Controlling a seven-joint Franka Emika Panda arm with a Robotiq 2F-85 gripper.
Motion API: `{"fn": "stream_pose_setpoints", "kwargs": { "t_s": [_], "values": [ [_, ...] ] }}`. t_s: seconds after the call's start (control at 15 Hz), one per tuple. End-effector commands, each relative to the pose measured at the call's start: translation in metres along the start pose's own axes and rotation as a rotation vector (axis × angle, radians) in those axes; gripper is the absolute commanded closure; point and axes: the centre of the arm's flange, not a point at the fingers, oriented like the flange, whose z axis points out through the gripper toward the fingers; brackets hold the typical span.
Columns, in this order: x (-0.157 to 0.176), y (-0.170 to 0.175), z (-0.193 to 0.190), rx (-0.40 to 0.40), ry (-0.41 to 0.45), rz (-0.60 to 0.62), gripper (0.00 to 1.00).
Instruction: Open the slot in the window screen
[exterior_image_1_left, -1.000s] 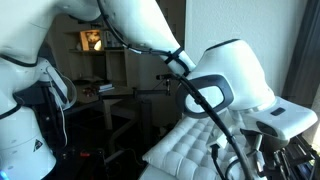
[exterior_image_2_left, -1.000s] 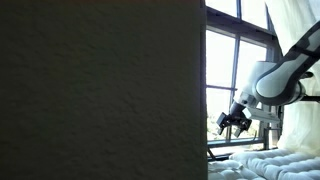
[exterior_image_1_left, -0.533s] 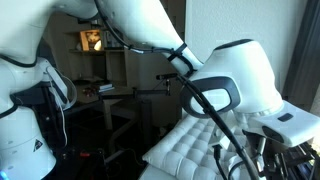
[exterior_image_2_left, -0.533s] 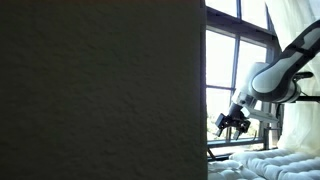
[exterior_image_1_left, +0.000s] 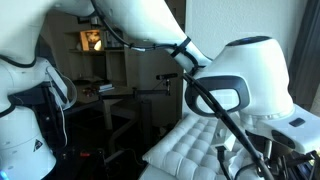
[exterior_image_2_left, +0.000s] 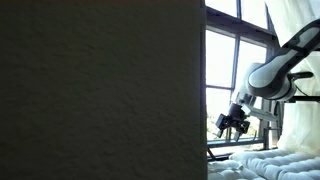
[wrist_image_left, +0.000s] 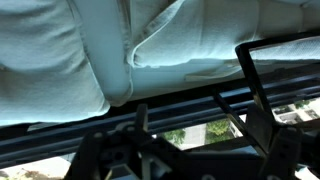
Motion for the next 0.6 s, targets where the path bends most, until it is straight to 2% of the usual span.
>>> {"fn": "stream_pose_setpoints", "kwargs": {
  "t_s": [0.0, 0.53],
  "values": [
    [0.009, 0.0011, -0.0072, 0.022, -0.057, -0.027, 0.0],
    [0.0134, 0.0024, -0.0066, 0.041, -0.135, -0.073, 0.0]
  ]
}}
